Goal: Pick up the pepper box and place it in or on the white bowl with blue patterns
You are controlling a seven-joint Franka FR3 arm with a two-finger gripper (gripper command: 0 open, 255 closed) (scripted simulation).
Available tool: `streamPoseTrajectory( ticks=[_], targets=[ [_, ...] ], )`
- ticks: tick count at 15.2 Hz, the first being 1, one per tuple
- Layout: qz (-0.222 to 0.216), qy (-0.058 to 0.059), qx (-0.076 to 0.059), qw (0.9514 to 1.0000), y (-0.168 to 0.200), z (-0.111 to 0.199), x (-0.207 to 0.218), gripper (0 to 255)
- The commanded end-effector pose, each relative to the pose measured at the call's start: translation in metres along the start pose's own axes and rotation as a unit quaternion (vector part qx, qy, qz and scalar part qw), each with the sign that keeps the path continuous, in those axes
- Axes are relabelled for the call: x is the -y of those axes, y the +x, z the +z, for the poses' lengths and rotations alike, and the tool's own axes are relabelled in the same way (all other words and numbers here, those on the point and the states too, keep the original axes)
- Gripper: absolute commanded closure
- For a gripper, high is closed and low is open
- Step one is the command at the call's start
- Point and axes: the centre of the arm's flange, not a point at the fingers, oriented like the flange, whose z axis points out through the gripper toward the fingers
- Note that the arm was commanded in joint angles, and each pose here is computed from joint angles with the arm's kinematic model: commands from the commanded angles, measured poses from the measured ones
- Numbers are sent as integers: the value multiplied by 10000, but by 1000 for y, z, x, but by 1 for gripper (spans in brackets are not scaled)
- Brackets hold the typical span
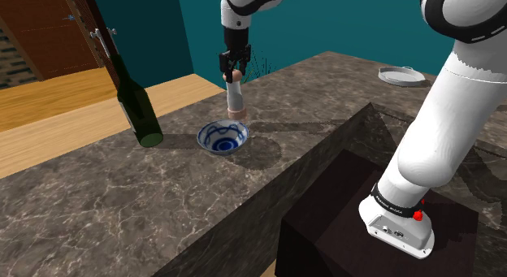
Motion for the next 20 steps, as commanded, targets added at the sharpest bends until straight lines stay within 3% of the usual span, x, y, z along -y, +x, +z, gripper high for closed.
streamPoseTrajectory(
  ticks=[1,17,20],
  targets=[
    [0,0,0,10000,2,-12,1,255],
    [0,0,0,10000,9,-94,1,255],
    [0,0,0,10000,-2,-111,35,255]
  ],
)
